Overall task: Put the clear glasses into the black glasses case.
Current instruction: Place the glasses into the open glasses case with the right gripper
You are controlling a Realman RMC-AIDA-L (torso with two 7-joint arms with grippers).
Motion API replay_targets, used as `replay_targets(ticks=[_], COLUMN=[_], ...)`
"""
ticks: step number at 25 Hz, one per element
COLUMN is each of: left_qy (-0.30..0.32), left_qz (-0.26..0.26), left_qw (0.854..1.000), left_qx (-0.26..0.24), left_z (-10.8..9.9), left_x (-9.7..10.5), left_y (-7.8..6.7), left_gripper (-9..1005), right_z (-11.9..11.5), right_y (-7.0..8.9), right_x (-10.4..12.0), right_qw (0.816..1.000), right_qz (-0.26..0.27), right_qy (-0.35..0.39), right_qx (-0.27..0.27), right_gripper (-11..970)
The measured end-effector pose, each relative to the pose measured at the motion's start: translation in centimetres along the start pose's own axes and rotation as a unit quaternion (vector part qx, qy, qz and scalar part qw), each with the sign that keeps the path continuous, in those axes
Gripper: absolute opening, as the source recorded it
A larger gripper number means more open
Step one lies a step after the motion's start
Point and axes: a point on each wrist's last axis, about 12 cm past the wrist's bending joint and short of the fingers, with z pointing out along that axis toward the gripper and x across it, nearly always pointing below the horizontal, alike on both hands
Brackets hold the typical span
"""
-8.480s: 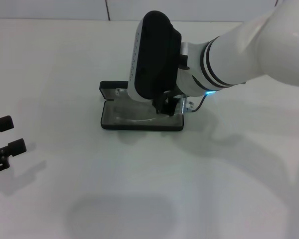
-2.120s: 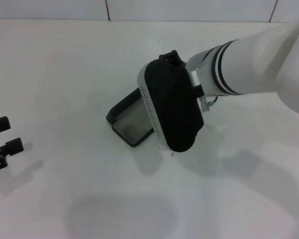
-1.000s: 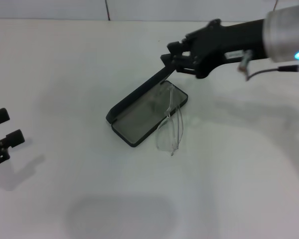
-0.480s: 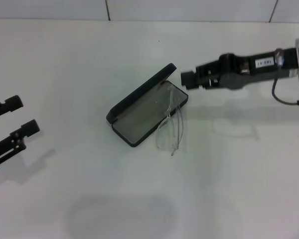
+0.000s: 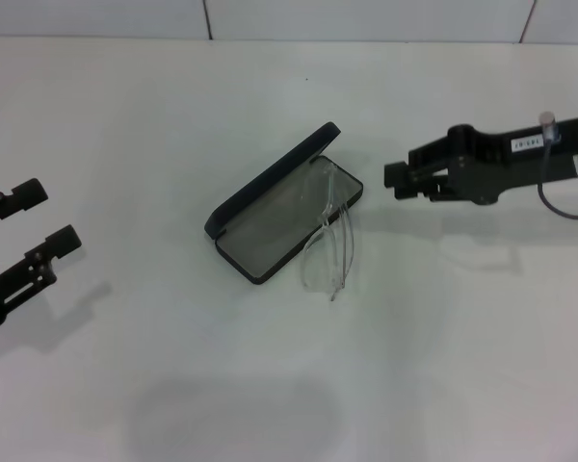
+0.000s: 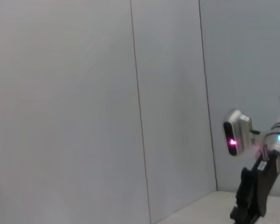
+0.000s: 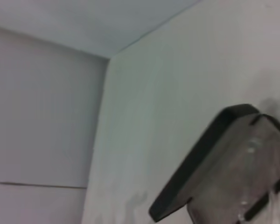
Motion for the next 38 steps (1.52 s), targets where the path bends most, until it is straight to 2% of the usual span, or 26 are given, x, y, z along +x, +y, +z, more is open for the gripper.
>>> replay_targets(ticks=[8,13,23,38], left_qy=[-0.019,-0.022,-0.024,-0.025], left_qz=[0.004,0.0,0.002,0.002], left_qw=[1.0,1.0,1.0,1.0], left_qx=[-0.007,-0.009,-0.013,-0.012], left_z=[0.3,0.3,0.2,0.2], left_x=[0.0,0.1,0.4,0.4], left_y=[0.1,0.0,-0.3,-0.3], left_gripper=[567,567,566,566], right_z=[0.8,1.4,2.5,2.8], right_y=[-0.1,-0.7,-0.7,-1.1], right_x=[0.0,0.6,1.0,1.1], right_qw=[1.0,0.999,0.999,0.999], right_qz=[0.011,0.029,0.021,0.019], right_qy=[0.009,0.014,0.028,0.024], right_qx=[0.001,-0.001,0.013,0.021], right_gripper=[235,235,235,235])
